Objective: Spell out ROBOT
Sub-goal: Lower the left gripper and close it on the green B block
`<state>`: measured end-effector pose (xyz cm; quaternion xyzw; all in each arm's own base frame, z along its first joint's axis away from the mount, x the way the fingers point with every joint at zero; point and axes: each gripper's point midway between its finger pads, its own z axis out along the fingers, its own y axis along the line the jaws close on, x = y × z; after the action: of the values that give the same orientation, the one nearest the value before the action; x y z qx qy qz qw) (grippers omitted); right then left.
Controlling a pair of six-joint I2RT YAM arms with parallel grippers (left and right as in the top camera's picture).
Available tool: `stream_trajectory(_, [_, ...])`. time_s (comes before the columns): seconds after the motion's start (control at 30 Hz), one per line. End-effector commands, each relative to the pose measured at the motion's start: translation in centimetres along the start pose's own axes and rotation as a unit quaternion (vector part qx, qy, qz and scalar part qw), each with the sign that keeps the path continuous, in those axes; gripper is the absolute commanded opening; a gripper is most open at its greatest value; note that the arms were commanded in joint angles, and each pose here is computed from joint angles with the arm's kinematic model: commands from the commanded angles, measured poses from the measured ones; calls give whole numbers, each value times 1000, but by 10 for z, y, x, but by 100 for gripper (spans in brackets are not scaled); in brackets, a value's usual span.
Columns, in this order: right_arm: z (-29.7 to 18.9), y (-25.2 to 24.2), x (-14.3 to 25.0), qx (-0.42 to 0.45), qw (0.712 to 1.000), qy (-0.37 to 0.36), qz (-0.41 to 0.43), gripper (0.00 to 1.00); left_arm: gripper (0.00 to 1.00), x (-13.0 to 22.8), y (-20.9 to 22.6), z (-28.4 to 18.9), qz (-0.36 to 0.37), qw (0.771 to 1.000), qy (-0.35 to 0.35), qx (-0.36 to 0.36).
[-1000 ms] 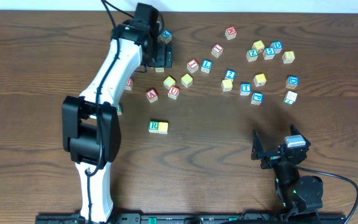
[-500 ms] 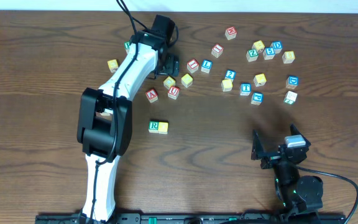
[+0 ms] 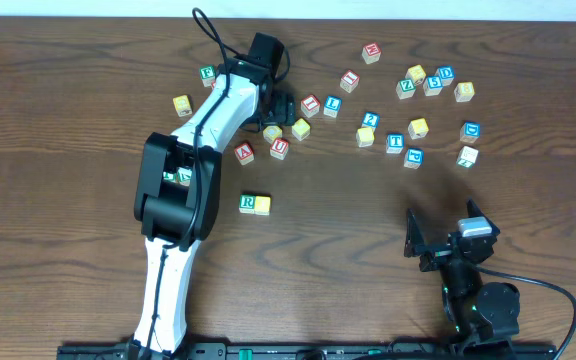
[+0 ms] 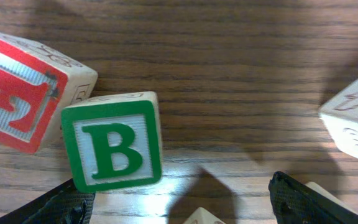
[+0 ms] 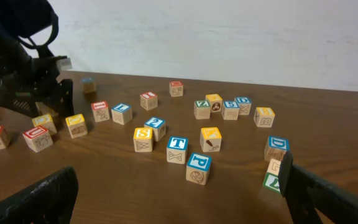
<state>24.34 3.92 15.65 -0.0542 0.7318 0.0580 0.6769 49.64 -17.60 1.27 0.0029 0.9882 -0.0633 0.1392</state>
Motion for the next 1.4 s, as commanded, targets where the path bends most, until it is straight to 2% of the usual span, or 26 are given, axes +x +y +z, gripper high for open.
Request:
stream_trajectory(0.0, [0, -4, 1, 8, 1000, 2, 5, 99, 88, -13, 10, -5, -18, 1000, -13, 5])
stream_trajectory(0.27, [0, -4, 1, 8, 1000, 2, 5, 99, 87, -22, 29, -6, -36, 999, -22, 3])
stream_trajectory(0.4, [0, -4, 1, 8, 1000, 2, 5, 99, 79, -22, 27, -6, -32, 999, -22, 3])
stream_trajectory(0.6, [0, -4, 1, 8, 1000, 2, 5, 99, 77, -20, 19, -6, -22, 1000, -21, 5])
stream_trajectory(1.0, [0, -4, 1, 8, 1000, 2, 5, 99, 62, -24, 8, -6, 2, 999, -35, 11])
stream_trajectory(1.37, [0, -4, 1, 8, 1000, 2, 5, 99, 61, -31, 10, -6, 2, 999, -51, 5])
